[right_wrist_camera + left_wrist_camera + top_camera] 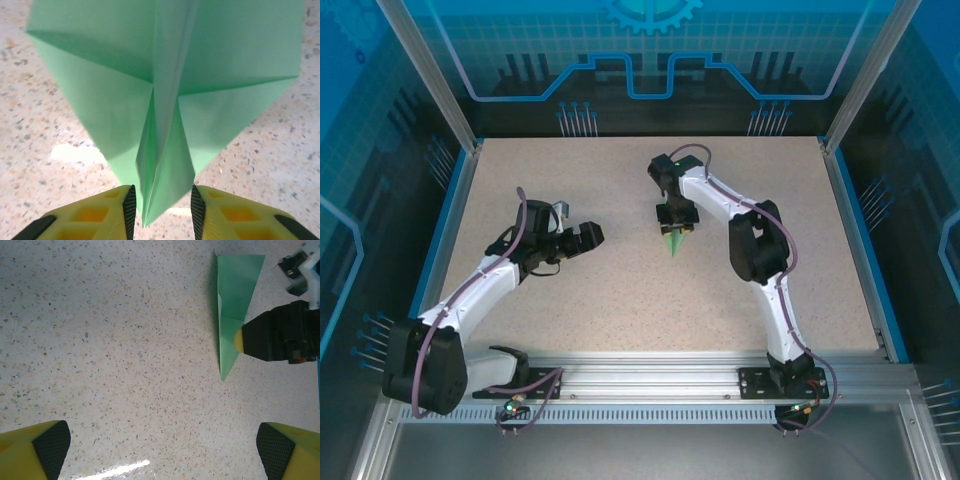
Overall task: Fold a paper plane with a square sheet of paper (fold left side to right side)
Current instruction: Place the paper plane at the center of the table, then reset both arms
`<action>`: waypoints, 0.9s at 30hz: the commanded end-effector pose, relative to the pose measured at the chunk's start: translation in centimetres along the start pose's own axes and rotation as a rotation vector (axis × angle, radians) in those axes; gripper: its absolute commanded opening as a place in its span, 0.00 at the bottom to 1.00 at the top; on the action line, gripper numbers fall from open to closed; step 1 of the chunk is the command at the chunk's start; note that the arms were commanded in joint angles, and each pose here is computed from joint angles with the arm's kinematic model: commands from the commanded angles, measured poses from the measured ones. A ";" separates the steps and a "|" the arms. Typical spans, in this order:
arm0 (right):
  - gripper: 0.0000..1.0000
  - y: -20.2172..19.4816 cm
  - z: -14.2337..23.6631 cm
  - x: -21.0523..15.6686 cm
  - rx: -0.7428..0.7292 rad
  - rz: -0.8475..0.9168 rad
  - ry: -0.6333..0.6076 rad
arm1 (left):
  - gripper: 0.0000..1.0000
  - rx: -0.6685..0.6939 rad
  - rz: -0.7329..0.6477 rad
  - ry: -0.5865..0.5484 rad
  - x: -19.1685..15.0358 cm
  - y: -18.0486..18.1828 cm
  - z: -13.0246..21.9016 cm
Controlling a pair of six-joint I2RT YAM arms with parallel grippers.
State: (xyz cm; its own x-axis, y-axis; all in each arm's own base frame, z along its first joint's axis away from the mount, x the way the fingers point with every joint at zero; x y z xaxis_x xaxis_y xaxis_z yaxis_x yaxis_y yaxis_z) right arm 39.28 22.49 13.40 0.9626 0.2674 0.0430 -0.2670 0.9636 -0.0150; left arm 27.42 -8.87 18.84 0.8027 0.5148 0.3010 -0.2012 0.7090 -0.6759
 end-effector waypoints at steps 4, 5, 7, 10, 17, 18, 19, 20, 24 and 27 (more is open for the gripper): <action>0.44 -0.1 7.3 -2.7 -0.048 0.046 -0.110 | 0.99 -0.063 0.046 -0.045 1.9 -0.7 0.8; 0.45 -0.3 8.4 -3.5 -0.067 0.051 -0.138 | 0.99 -0.069 0.056 -0.062 2.2 -0.6 1.1; 0.50 -1.2 10.7 -5.0 -0.095 0.057 -0.221 | 0.99 -0.065 0.067 -0.110 2.9 -0.3 1.7; 0.59 -3.1 13.8 -8.0 -0.137 0.055 -0.382 | 0.99 -0.012 0.060 -0.223 3.8 0.2 3.2; 0.87 -9.5 15.7 -14.2 -0.294 -0.056 -0.716 | 0.99 0.194 -0.050 -0.605 5.1 2.3 6.9; 0.92 -10.4 15.4 -14.8 -0.298 -0.083 -0.741 | 0.99 0.212 -0.070 -0.650 5.1 2.7 7.1; 0.98 -11.5 14.9 -15.5 -0.300 -0.122 -0.764 | 0.99 0.234 -0.080 -0.701 5.0 3.2 7.5; 1.00 -12.5 14.3 -16.1 -0.304 -0.150 -0.782 | 0.99 0.255 -0.091 -0.744 4.9 3.7 7.7; 1.00 -15.4 10.7 -17.6 -0.359 -0.202 -0.867 | 0.99 0.300 -0.179 -0.813 4.1 5.1 7.7; 1.00 -17.1 7.0 -18.8 -0.392 -0.255 -0.922 | 0.99 0.337 -0.246 -0.807 3.9 5.9 6.9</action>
State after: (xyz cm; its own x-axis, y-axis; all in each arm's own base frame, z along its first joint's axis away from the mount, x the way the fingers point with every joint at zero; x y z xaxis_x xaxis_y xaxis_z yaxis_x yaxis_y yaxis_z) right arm 24.23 1.93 19.79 0.6872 0.1248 0.7157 0.0757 0.9675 -0.2414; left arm 25.06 -0.28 19.96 0.3110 0.5236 0.7932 -0.3298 0.8422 -0.4266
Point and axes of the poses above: each hand's point on the last joint's axis, 136 mm out from that joint toward the fingers, its own z axis back along the fingers, its own y axis along the line the jaws close on, x = y × z, the point moved 8 cm from there along z, back along the fingers, and after that the axes turned 10 degrees about z, right-handed, at the moved point
